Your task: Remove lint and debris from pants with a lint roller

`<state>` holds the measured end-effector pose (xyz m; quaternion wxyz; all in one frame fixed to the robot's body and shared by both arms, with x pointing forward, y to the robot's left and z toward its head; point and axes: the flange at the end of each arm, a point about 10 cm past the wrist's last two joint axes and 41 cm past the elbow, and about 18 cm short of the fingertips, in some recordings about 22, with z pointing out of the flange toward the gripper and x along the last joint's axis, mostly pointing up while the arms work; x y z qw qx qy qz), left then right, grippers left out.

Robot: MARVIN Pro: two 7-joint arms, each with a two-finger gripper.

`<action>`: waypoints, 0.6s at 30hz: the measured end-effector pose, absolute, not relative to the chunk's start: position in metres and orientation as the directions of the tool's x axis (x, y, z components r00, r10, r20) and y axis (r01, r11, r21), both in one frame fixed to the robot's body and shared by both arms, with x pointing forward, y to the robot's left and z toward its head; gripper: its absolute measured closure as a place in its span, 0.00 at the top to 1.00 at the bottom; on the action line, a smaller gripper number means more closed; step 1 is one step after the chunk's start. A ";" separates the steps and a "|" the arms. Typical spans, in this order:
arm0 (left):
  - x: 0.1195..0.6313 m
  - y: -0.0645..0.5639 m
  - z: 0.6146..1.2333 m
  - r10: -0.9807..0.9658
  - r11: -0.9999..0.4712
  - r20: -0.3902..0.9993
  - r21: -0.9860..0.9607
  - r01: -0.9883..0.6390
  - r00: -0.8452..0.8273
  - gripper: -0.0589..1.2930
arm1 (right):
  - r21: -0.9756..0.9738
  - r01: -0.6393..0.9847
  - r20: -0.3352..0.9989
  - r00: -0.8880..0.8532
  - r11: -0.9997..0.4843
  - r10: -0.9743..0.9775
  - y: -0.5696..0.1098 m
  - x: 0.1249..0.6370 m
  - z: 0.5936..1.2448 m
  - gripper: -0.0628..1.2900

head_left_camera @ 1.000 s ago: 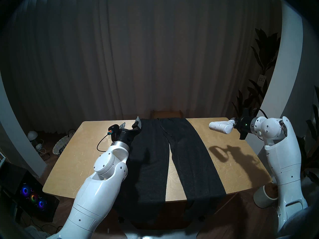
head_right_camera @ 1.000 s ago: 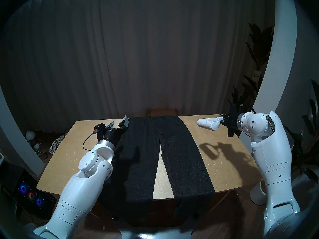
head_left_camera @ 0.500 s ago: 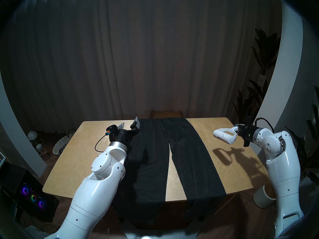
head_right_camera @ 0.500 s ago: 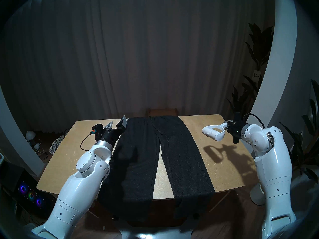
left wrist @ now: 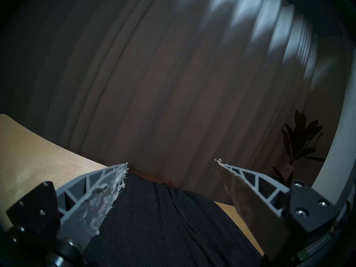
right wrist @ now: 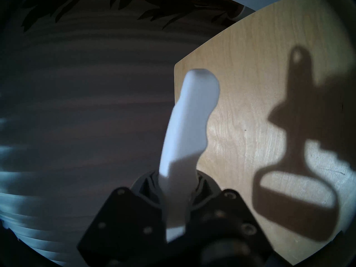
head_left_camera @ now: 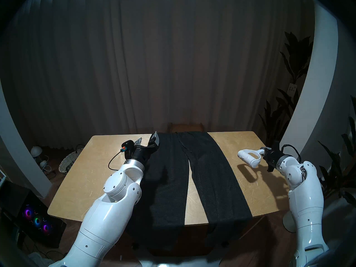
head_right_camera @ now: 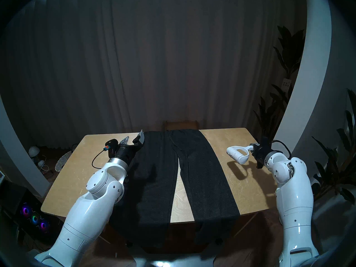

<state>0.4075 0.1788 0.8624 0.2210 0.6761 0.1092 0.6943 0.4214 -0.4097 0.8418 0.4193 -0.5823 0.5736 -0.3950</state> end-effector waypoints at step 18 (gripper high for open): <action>0.404 0.164 0.862 0.475 -0.872 0.880 0.472 -0.130 0.011 0.94 | -0.966 -0.259 -0.019 0.072 -0.001 -0.997 -0.425 0.445 0.812 0.11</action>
